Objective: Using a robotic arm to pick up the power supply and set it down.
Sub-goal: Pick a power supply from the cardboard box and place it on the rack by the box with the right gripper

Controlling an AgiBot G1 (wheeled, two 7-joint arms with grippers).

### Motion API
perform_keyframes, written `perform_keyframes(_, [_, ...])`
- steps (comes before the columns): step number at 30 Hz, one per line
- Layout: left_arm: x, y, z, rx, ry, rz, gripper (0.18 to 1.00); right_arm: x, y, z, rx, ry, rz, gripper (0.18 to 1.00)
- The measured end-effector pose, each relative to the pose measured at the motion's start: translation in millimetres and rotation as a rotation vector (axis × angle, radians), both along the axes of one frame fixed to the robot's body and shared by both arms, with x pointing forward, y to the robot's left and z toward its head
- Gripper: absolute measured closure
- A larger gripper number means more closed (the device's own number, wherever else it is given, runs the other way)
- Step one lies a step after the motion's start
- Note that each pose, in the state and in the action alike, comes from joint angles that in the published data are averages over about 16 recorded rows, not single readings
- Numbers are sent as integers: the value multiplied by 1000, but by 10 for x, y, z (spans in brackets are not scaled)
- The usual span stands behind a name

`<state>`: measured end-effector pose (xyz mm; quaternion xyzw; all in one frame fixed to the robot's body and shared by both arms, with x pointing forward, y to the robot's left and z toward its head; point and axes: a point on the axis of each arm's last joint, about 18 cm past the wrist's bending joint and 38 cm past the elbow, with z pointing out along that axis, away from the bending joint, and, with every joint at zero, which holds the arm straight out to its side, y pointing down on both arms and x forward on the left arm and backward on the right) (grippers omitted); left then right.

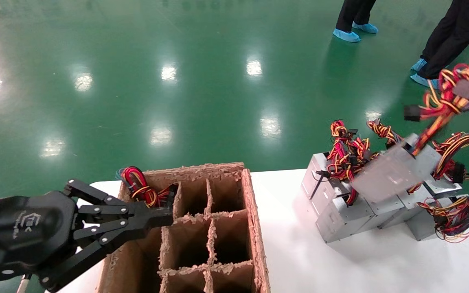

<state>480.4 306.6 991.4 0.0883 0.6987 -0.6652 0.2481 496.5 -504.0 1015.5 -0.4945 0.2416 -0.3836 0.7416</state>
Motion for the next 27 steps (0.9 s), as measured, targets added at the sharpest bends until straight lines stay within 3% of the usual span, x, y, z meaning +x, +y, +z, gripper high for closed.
perform_keyframes(17, [0, 0, 0, 0, 0, 0, 993, -210, -335, -422, 1, 155, -94, 940])
perform_keyframes(27, [0, 0, 0, 0, 0, 0, 993, -306, -392, -535, 15, 186, -116, 940])
